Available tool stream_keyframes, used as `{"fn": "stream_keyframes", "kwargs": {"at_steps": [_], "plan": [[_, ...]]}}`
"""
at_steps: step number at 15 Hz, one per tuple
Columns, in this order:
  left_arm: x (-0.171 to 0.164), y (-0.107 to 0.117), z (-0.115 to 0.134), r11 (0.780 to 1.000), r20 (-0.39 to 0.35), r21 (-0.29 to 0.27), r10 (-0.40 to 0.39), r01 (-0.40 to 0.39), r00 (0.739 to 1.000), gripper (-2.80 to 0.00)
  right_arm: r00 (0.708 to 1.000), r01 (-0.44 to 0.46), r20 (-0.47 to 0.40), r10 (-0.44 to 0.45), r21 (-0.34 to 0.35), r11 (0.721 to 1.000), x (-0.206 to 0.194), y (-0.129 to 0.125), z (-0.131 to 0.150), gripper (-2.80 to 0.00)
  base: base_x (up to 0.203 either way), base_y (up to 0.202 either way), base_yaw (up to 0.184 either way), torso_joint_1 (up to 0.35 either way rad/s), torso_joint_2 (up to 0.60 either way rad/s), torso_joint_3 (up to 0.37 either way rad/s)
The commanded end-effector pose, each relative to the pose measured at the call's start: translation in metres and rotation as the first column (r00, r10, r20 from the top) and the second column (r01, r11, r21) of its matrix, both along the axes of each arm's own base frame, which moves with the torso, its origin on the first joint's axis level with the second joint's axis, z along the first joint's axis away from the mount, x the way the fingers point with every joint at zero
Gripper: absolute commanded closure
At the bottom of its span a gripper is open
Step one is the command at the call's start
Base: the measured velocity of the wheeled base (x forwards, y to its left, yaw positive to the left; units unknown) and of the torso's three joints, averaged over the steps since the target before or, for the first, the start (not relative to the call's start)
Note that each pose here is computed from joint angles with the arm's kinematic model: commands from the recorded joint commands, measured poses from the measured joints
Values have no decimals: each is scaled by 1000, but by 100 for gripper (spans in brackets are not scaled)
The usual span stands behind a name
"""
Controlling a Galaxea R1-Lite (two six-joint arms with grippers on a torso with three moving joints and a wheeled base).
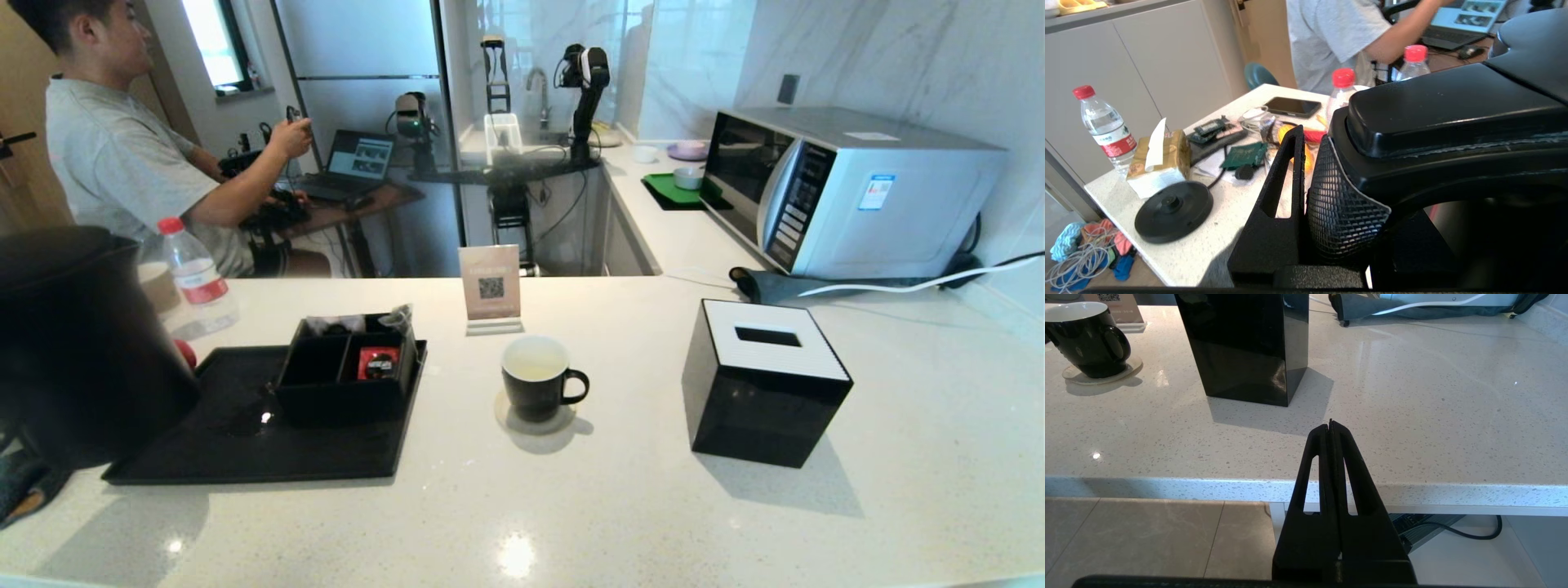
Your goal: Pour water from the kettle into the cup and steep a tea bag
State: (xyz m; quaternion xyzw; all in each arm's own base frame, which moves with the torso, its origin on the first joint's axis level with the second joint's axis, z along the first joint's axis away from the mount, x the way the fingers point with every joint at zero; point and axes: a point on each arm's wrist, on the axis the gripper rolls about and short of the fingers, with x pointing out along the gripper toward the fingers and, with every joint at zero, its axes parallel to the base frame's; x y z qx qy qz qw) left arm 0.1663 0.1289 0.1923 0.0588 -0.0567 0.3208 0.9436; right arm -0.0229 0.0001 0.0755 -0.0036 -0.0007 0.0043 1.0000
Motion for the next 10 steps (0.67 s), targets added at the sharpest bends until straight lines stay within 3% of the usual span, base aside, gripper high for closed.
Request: {"fn": "stream_keyframes", "kwargs": {"at_steps": [1, 6, 10], "plan": [[20, 18, -22, 1000, -36, -25, 6, -7, 999, 0, 1000, -1, -1, 1, 0, 1000, 0, 0, 0, 0, 0, 0, 0, 0, 0, 0], [49, 39, -56, 1000, -41, -24, 3, -4, 999, 0, 1000, -1, -1, 1, 0, 1000, 0, 0, 0, 0, 0, 0, 0, 0, 0, 0], [70, 52, -69, 999, -47, -26, -28, 27, 999, 0, 1000, -1, -1, 1, 0, 1000, 0, 0, 0, 0, 0, 0, 0, 0, 0, 0]]}}
